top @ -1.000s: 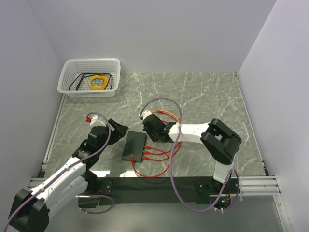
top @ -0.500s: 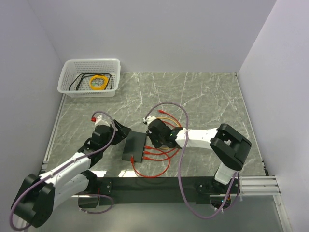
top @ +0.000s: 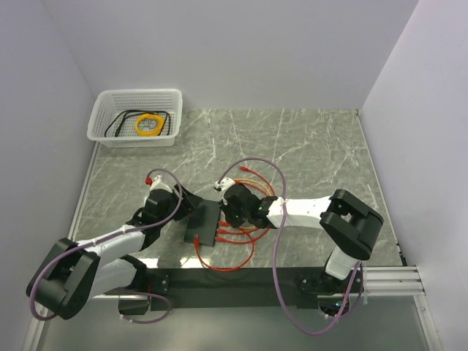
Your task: Insert the plug into the switch port
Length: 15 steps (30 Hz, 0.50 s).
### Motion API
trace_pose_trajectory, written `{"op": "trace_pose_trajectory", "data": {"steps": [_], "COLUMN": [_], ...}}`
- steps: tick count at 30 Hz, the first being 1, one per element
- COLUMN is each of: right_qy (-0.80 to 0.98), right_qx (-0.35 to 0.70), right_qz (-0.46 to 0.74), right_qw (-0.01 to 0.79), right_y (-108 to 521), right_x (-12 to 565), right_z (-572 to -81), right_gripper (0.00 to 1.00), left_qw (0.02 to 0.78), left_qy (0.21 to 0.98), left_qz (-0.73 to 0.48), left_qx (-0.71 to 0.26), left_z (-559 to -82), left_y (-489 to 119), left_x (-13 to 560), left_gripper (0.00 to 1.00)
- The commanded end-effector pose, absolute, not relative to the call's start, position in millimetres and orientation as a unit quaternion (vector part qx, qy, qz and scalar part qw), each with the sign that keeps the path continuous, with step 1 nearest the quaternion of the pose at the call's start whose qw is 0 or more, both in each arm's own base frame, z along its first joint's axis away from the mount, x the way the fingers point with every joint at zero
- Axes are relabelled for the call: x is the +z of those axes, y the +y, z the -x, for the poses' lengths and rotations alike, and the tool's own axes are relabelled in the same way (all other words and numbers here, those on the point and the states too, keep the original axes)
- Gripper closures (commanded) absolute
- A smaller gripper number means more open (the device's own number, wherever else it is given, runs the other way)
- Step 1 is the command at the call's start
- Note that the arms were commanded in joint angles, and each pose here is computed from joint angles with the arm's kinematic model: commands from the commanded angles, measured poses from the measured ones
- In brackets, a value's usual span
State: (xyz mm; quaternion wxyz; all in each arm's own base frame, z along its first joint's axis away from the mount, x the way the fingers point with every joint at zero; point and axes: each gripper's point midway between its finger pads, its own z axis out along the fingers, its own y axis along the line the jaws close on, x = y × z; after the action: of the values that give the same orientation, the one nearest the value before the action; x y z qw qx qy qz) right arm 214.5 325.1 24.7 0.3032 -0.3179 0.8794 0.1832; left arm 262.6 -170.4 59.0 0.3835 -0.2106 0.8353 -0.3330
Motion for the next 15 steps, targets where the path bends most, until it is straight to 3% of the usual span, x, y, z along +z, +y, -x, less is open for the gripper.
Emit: {"op": "trace_pose_trajectory", "data": {"steps": [1,15], "right_qy": [0.861,0.863], "right_qx": [0.215,0.192], "right_qz": [0.325,0.349], "right_qw": [0.327,0.311], "right_y": [339.7,341.5], "right_x": [42.7,29.0], "right_z": [-210.6,-201.5], "right_gripper": [1.0,1.0], "left_qw": [0.396,0.39], "left_qy": [0.824,0.833], "left_qz": [0.189,0.174], "left_qx": [-0.36,-0.352], "left_z": [-267.2,-269.4], "left_y": [-179.5,-182.5], "left_x": [66.1,58.8], "left_gripper": [0.31,0.33]}}
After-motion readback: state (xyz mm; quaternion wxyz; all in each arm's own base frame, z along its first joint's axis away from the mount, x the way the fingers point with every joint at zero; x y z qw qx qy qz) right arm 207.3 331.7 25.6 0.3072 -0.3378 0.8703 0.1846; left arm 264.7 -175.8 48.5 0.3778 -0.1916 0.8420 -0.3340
